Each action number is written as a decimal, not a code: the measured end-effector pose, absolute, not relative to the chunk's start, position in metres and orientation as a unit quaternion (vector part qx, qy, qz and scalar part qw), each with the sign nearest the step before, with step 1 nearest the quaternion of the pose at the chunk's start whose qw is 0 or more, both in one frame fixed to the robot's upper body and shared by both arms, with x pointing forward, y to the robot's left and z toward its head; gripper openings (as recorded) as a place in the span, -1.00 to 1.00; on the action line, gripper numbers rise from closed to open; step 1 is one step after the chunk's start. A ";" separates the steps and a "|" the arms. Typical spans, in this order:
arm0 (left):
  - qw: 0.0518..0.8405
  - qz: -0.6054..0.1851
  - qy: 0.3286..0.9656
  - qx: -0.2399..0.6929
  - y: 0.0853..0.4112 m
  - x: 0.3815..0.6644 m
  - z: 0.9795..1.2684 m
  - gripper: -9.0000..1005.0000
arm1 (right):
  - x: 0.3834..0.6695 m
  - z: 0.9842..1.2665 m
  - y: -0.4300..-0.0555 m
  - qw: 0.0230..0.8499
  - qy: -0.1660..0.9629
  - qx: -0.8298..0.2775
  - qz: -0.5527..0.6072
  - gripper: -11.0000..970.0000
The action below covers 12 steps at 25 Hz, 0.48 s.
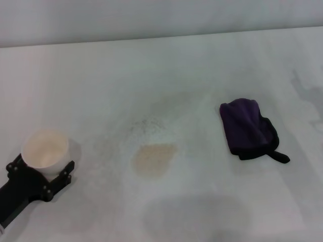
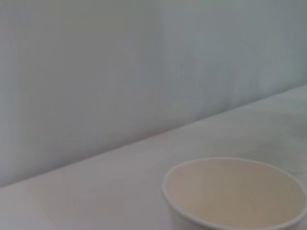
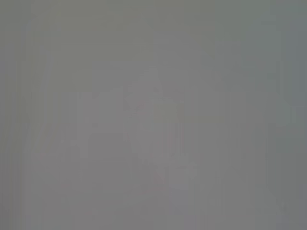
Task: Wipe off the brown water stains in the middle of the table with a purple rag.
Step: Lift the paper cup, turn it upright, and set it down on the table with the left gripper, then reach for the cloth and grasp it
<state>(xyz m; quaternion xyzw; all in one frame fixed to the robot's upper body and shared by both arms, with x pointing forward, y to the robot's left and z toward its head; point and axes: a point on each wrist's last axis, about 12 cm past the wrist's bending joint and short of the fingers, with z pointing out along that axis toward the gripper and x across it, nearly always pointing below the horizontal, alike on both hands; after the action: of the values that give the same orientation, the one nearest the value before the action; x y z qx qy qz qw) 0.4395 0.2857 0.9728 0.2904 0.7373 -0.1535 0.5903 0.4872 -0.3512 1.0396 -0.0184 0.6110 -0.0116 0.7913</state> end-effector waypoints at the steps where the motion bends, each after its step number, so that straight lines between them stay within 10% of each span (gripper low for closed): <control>1: 0.591 -0.152 0.737 0.291 0.286 0.439 0.973 0.51 | 0.487 1.040 -0.351 0.791 0.611 -0.020 -0.011 0.74; 12: 0.588 -0.147 0.742 0.289 0.286 0.435 0.970 0.78 | 0.487 1.040 -0.350 0.792 0.610 -0.020 -0.009 0.74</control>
<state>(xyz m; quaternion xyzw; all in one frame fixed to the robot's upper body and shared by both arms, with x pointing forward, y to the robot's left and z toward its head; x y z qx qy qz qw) 0.4351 0.2862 0.9696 0.2886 0.7416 -0.1469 0.5875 0.4872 -0.3497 1.0396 -0.0201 0.6102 -0.0091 0.7919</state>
